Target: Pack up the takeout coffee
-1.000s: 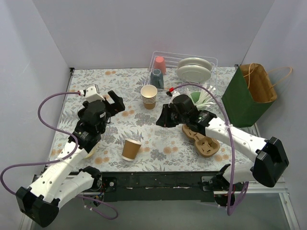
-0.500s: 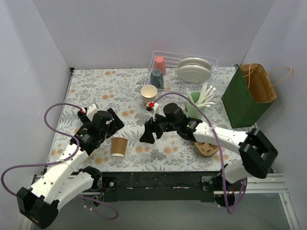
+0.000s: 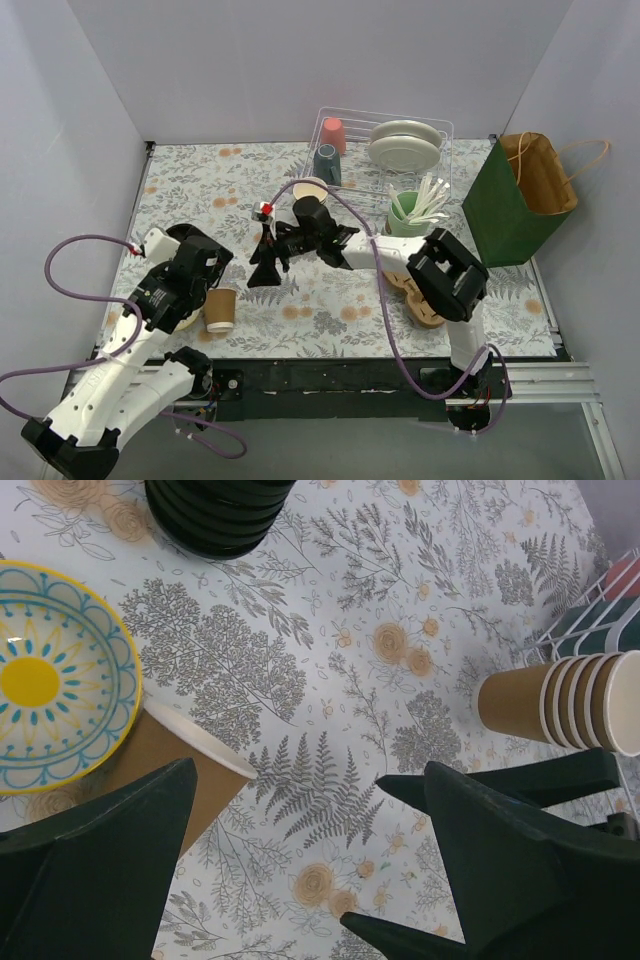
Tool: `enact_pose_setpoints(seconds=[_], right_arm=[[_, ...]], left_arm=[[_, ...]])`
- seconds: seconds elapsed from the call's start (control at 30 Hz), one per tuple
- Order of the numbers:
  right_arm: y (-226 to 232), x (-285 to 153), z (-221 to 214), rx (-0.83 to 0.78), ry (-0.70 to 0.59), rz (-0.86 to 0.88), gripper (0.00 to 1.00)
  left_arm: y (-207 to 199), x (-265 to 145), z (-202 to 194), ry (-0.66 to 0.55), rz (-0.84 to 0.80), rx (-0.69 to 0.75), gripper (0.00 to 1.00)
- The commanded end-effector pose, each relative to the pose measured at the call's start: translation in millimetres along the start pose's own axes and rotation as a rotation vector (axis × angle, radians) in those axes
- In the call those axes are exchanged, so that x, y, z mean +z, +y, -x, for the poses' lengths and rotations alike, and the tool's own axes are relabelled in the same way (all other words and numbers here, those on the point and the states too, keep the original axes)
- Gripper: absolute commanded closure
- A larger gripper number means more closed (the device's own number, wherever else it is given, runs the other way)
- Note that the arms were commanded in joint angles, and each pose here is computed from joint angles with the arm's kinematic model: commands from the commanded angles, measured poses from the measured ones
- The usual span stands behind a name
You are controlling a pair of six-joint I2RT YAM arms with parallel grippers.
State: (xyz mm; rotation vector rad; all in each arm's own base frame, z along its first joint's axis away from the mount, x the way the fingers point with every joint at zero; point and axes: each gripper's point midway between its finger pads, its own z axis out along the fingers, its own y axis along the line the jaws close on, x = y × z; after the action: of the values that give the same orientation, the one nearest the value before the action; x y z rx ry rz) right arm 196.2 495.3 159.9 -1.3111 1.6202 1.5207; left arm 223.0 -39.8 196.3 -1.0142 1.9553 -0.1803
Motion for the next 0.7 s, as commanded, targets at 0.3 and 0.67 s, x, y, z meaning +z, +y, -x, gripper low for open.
enact_pose_setpoints(seconds=[0.3, 0.67], right_arm=[[14.7, 64.1, 14.7, -0.118, -0.107, 0.274, 0.11], [12.1, 85.5, -12.2, -0.087, -0.049, 0.330, 0.22]], left_arm=[[-11.4, -41.8, 41.5, -0.093, -0.184, -0.035, 0.02], [-9.9, -49.7, 46.3, -0.107, -0.220, -0.022, 0.02]])
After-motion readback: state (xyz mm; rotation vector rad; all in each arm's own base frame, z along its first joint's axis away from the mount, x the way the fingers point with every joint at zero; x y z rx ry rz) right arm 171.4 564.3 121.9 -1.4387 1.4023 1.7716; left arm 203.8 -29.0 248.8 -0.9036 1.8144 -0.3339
